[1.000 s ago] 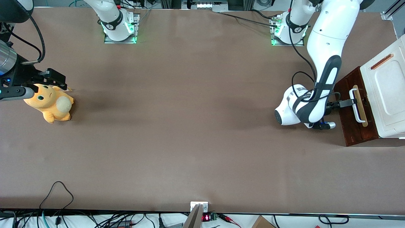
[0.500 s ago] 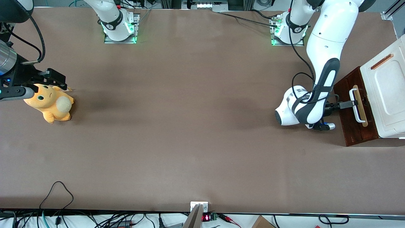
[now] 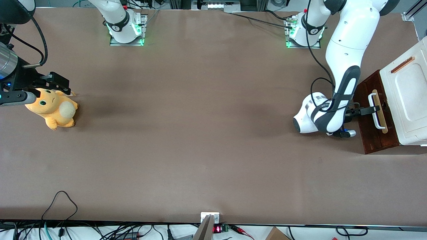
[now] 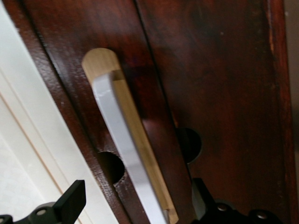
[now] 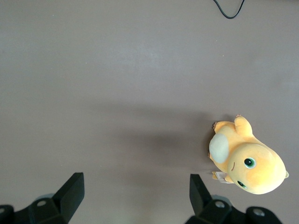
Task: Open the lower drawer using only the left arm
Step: 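Close the left gripper around the white bar handle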
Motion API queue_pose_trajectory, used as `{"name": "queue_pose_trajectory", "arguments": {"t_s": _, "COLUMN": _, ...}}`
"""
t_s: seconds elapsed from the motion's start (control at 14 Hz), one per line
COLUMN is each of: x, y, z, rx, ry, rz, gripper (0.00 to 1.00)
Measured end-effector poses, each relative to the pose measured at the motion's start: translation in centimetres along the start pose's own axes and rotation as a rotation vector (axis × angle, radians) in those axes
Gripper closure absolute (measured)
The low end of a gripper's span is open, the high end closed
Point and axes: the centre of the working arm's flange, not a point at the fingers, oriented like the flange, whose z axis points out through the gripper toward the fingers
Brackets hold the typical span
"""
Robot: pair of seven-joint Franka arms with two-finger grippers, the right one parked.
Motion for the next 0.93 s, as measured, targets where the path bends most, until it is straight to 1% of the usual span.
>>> {"name": "queue_pose_trajectory", "arguments": {"t_s": 0.14, "x": 0.0, "y": 0.7, "z": 0.3, "rx": 0.004, "ry": -0.005, "rz": 0.012, "gripper": 0.0}}
{"name": "queue_pose_trajectory", "arguments": {"t_s": 0.43, "x": 0.3, "y": 0.7, "z": 1.1, "rx": 0.0, "ry": -0.019, "rz": 0.012, "gripper": 0.01}}
{"name": "queue_pose_trajectory", "arguments": {"t_s": 0.71, "x": 0.3, "y": 0.7, "z": 1.1, "rx": 0.0, "ry": -0.018, "rz": 0.01, "gripper": 0.05}}
{"name": "queue_pose_trajectory", "arguments": {"t_s": 0.93, "x": 0.6, "y": 0.5, "z": 1.5, "rx": 0.009, "ry": -0.015, "rz": 0.006, "gripper": 0.07}}
